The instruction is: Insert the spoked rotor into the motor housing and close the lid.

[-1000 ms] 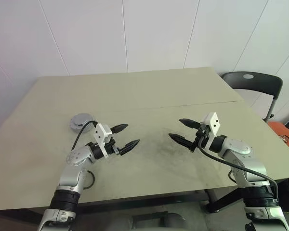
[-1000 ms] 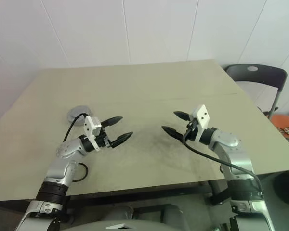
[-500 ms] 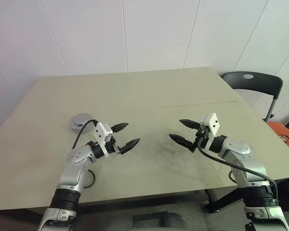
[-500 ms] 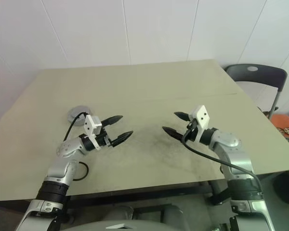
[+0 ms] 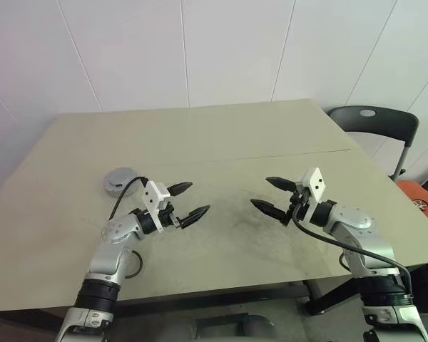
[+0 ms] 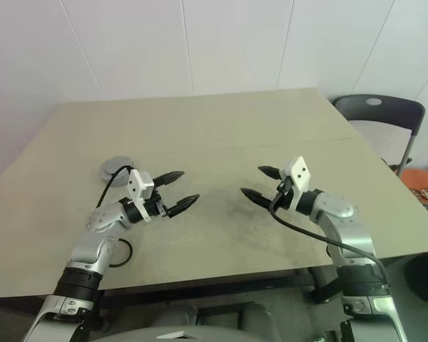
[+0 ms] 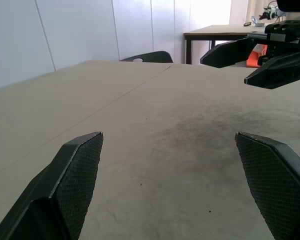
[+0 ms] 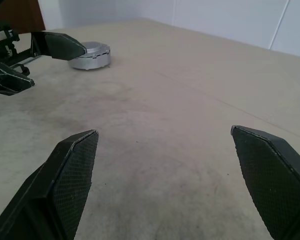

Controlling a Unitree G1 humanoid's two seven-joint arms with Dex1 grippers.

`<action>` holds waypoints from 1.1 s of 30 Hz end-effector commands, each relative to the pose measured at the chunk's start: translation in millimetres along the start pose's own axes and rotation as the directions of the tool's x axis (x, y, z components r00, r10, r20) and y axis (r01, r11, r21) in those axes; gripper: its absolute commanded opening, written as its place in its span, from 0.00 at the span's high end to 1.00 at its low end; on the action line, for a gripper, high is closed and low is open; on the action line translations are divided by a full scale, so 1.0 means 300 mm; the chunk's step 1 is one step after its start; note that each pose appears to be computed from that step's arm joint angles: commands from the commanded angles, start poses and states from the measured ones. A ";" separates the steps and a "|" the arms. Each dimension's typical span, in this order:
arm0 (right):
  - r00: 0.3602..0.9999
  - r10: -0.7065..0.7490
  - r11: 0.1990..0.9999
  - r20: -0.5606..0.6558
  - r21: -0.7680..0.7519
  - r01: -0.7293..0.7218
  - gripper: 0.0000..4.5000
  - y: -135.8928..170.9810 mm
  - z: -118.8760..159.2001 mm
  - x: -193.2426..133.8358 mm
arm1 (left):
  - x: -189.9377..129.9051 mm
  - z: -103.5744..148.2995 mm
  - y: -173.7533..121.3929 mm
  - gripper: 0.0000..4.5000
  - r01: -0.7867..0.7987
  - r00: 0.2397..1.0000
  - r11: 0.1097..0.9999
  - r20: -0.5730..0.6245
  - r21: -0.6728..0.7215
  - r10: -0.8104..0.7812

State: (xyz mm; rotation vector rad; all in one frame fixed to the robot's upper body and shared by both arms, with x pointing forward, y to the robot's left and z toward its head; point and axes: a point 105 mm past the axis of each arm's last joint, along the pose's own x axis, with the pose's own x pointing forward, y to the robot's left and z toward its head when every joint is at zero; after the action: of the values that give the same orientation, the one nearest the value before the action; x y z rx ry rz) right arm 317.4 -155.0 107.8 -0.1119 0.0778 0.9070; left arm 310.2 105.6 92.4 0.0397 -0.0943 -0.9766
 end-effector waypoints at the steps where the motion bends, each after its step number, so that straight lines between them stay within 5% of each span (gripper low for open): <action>1: 0.999 0.008 0.999 0.033 -0.046 -0.007 0.01 -0.003 0.046 0.007 | 0.019 0.057 -0.001 0.00 0.018 0.999 0.999 0.036 0.049 -0.019; 33: 1.000 0.017 0.999 0.024 -0.044 -0.016 0.01 0.007 0.028 0.015 | 0.028 0.045 -0.014 0.00 0.032 0.999 0.998 0.021 0.049 -0.033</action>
State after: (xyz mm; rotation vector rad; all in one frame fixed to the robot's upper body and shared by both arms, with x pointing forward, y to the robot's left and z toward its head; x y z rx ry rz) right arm 316.3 -150.4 106.0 -0.1187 0.0785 0.9242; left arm 309.7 100.1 94.2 0.0535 -0.0891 -0.9973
